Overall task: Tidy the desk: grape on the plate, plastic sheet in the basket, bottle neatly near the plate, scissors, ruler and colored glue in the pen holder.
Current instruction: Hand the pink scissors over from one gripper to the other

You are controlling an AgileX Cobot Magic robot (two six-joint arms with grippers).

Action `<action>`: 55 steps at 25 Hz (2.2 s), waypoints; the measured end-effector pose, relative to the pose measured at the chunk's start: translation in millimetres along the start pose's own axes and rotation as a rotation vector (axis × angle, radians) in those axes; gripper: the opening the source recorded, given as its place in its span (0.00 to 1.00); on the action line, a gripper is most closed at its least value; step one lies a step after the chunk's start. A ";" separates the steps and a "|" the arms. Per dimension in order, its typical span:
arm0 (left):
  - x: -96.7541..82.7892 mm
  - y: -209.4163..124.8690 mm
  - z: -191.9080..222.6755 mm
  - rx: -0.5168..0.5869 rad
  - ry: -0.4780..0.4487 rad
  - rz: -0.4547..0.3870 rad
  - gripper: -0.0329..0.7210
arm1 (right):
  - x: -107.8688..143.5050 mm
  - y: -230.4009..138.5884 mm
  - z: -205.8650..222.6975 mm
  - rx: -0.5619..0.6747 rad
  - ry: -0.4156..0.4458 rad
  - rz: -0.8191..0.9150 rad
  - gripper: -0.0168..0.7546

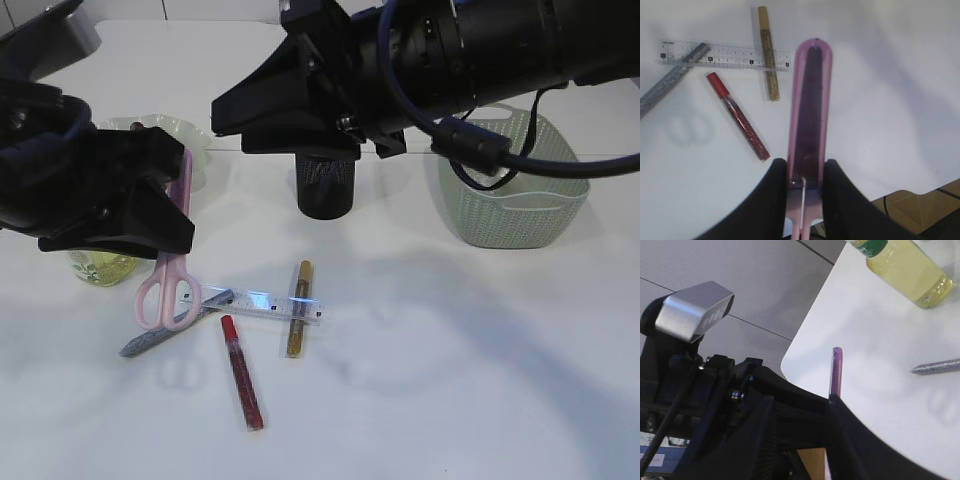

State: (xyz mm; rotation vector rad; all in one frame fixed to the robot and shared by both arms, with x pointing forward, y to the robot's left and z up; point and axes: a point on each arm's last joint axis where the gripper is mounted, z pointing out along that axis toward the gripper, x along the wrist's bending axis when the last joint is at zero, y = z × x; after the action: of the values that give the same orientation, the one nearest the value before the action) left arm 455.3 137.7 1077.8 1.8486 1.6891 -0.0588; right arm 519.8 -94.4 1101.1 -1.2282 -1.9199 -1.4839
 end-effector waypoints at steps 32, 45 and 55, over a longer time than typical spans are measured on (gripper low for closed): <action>-14.0 10.6 -10.4 -0.047 -0.086 0.014 0.23 | -5.9 3.5 3.7 -0.034 -0.010 -0.005 0.38; -17.0 9.6 -10.6 -0.037 -0.118 0.013 0.23 | -6.5 5.2 3.6 -0.054 -0.017 0.004 0.59; -19.4 9.9 -10.9 -0.041 -0.145 0.020 0.23 | -19.4 4.6 15.0 -0.040 0.007 0.074 0.59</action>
State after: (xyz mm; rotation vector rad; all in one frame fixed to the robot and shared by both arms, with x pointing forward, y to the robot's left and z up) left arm 456.9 125.8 1099.0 1.7862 1.5607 -0.1449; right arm 536.6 -87.9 1083.7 -1.2955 -1.8282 -1.4930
